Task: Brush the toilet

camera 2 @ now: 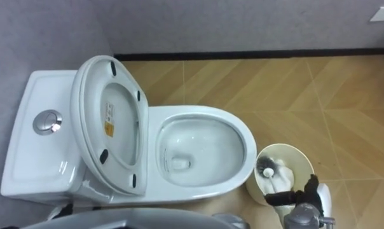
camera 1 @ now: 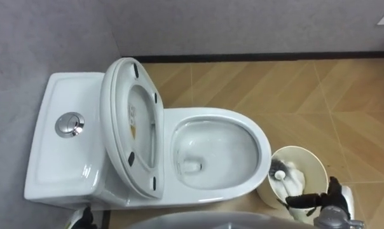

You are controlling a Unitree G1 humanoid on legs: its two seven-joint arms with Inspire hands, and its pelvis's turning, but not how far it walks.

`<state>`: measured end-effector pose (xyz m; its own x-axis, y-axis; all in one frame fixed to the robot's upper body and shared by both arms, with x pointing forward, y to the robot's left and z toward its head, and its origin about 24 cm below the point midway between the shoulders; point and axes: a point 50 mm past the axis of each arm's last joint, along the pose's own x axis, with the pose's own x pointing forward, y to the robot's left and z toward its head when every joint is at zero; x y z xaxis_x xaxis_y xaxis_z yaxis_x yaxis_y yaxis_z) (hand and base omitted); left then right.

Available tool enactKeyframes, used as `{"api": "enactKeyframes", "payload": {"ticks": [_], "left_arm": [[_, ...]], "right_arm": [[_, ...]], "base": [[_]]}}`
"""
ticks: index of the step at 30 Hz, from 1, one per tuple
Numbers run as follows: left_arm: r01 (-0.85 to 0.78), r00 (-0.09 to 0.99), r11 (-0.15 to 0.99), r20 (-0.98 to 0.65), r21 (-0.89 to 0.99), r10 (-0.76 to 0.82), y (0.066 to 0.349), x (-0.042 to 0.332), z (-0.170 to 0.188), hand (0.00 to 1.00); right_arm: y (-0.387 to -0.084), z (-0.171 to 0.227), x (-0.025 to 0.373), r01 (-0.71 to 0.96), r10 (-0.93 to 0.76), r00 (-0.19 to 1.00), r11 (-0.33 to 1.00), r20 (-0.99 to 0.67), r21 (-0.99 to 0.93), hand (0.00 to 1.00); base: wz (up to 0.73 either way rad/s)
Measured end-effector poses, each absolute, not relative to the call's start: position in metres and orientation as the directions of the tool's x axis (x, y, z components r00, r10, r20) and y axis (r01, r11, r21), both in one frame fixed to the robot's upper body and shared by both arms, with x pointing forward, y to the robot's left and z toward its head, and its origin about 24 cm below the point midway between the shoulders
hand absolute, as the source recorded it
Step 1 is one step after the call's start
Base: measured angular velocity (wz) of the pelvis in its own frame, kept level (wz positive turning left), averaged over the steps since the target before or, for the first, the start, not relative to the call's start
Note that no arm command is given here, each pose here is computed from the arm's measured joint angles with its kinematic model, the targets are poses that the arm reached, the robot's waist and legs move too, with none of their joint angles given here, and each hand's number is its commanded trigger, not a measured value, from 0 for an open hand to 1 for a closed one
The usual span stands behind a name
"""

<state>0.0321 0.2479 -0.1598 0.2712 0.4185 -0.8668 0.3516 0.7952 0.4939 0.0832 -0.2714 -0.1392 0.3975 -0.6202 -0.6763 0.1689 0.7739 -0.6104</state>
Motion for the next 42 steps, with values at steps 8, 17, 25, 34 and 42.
{"api": "enactKeyframes", "payload": {"ticks": [8, 17, 25, 34, 42], "left_arm": [[0.351, 0.289, 0.784, -0.855, 0.513, 0.431, 0.255, 0.038, -0.157, 0.0], [0.353, 0.392, 0.761, -0.825, 0.544, 0.407, 0.255, 0.077, -0.153, 0.0], [0.338, 0.473, 0.732, -0.779, 0.592, 0.411, 0.251, 0.108, -0.147, 0.0], [0.253, 0.568, 0.751, -0.722, 0.61, 0.395, 0.242, 0.147, -0.136, 0.0], [0.168, 0.604, 0.763, -0.677, 0.625, 0.421, 0.25, 0.161, -0.128, 0.0]], "right_arm": [[-0.273, -0.136, 0.096, 0.243, -0.652, 0.391, 0.754, -0.65, -0.61, 0.0], [-0.277, -0.138, 0.115, 0.295, -0.631, 0.33, 0.775, -0.701, -0.559, 0.0], [-0.279, -0.135, 0.13, 0.374, -0.627, 0.29, 0.77, -0.723, -0.517, 0.0], [-0.294, -0.117, 0.164, 0.498, -0.643, 0.318, 0.739, -0.697, -0.454, 0.0], [-0.318, -0.1, 0.178, 0.564, -0.674, 0.322, 0.701, -0.665, -0.437, 0.0]], "base": [[0.01], [0.09], [0.01], [-0.06], [0.0]]}}
